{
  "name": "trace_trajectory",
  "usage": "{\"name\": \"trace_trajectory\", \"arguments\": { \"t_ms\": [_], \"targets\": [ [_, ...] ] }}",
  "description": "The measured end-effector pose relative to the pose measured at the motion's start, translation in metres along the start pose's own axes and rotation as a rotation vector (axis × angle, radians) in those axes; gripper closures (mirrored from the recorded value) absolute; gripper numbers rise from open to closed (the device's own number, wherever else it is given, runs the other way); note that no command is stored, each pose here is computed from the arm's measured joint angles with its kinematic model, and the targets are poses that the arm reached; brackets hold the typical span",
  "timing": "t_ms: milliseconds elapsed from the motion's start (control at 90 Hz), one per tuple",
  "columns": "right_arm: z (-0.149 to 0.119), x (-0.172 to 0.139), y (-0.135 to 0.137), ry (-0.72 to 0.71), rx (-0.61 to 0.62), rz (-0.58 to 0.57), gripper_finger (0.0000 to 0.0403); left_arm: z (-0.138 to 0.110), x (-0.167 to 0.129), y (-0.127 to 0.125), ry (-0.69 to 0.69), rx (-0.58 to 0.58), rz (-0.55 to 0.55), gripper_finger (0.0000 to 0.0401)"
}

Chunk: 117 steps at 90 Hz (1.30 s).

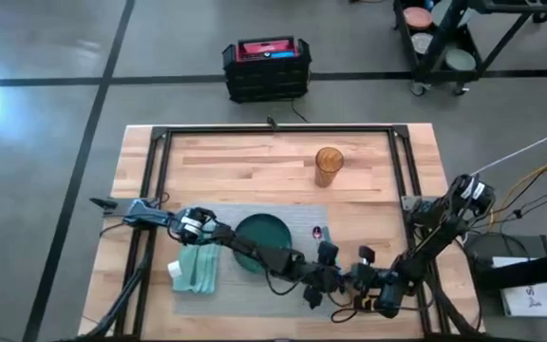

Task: Set table place
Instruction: Put the table knife to the right side of the dark green plate on the table mat

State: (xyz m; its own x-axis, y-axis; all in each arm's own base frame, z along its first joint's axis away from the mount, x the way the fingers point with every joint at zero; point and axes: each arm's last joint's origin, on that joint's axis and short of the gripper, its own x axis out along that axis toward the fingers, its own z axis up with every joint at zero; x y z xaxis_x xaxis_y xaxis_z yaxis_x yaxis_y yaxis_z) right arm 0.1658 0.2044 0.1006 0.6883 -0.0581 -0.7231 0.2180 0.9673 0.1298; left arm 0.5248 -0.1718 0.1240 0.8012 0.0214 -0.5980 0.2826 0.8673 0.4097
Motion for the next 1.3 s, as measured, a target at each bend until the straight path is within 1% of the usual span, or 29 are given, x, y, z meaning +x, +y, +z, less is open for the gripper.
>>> {"name": "trace_trajectory", "arguments": {
  "t_ms": [133, 200, 289, 344, 411, 467, 522, 611, 656, 711, 822, 900, 989, 1178, 1300],
  "targets": [
    [0.000, 0.000, 0.000, -0.003, -0.002, 0.002, 0.0403, -0.001, 0.001, 0.000, -0.004, -0.042, -0.016, 0.0274],
    [0.000, 0.000, 0.000, -0.004, -0.002, 0.001, 0.0403, 0.001, -0.001, 0.000, -0.005, -0.115, -0.018, 0.0284],
    [0.000, 0.000, 0.000, -0.006, -0.004, 0.003, 0.0403, 0.010, -0.007, 0.001, -0.021, -0.236, -0.016, 0.0293],
    [0.000, 0.000, 0.001, -0.007, -0.010, 0.004, 0.0403, 0.019, -0.015, 0.004, -0.041, -0.348, -0.017, 0.0298],
    [0.000, 0.000, 0.001, -0.008, -0.011, 0.004, 0.0403, 0.033, -0.026, 0.010, -0.049, -0.544, -0.028, 0.0303],
    [0.000, 0.000, 0.001, -0.008, -0.011, 0.004, 0.0403, 0.039, -0.033, 0.013, -0.034, -0.713, -0.058, 0.0306],
    [0.000, 0.000, 0.001, -0.008, -0.012, 0.004, 0.0403, 0.042, -0.036, 0.014, -0.009, -0.861, -0.083, 0.0309],
    [0.000, 0.000, 0.001, -0.009, -0.024, 0.004, 0.0403, 0.038, -0.033, 0.010, 0.038, -1.075, -0.120, 0.0315],
    [0.000, 0.000, 0.001, -0.009, -0.033, 0.003, 0.0403, 0.037, -0.033, 0.009, 0.050, -1.162, -0.122, 0.0318],
    [0.000, 0.000, 0.001, -0.009, -0.035, 0.003, 0.0403, 0.038, -0.033, 0.008, 0.051, -1.238, -0.124, 0.0321],
    [0.000, 0.000, 0.001, -0.010, -0.051, 0.003, 0.0403, 0.039, -0.032, 0.006, 0.054, -1.332, -0.127, 0.0324],
    [0.001, 0.000, 0.001, -0.010, -0.053, 0.003, 0.0403, 0.032, -0.025, 0.000, 0.078, -1.391, -0.119, 0.0324],
    [0.001, 0.000, 0.001, -0.011, -0.062, 0.004, 0.0403, 0.025, -0.017, -0.008, 0.104, -1.428, -0.111, 0.0324],
    [0.002, 0.000, 0.004, -0.008, -0.087, 0.046, 0.0403, 0.021, -0.009, -0.016, 0.090, -1.463, -0.117, 0.0324],
    [0.003, -0.001, 0.009, 0.008, -0.086, 0.105, 0.0403, 0.021, -0.009, -0.018, 0.086, -1.469, -0.102, 0.0324]
  ]
}}
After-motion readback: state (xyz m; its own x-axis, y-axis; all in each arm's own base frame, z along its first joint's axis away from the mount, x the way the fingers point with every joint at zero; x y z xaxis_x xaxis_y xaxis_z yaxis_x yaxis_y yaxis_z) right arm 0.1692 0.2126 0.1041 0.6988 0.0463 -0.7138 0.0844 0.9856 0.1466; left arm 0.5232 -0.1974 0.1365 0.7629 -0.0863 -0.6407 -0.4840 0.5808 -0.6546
